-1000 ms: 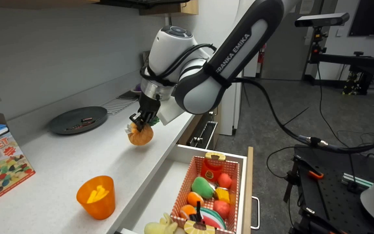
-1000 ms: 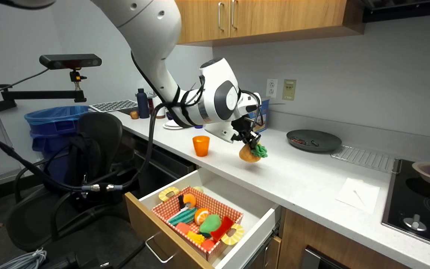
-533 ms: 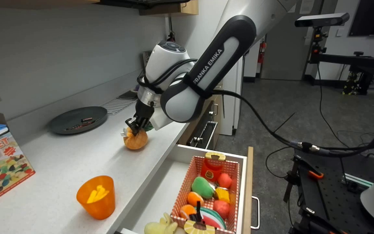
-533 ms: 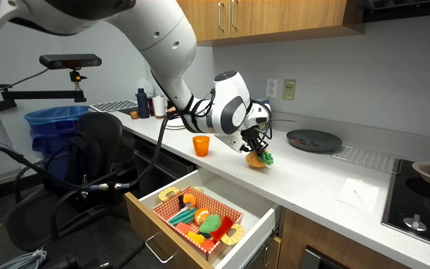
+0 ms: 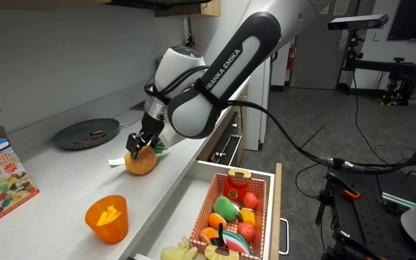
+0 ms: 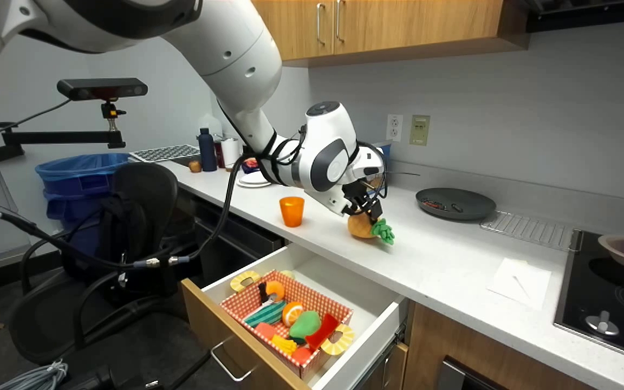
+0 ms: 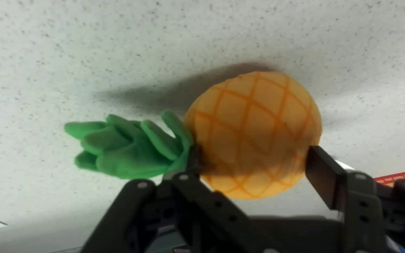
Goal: Open the drawer and remove the pineapple plushie from the drawer
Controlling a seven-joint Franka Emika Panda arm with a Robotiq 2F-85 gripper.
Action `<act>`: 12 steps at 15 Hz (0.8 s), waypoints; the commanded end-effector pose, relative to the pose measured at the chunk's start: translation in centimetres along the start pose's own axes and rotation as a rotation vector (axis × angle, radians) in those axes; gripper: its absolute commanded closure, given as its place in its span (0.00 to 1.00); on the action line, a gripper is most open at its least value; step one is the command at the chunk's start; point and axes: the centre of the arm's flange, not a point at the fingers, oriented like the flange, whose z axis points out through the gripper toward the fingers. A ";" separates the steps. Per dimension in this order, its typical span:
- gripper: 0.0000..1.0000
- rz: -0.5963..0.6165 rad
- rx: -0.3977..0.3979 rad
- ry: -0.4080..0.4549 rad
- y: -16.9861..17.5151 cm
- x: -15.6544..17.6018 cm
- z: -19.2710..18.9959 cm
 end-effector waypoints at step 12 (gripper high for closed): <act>0.00 -0.041 -0.055 -0.058 -5.2 -5.6 -8.0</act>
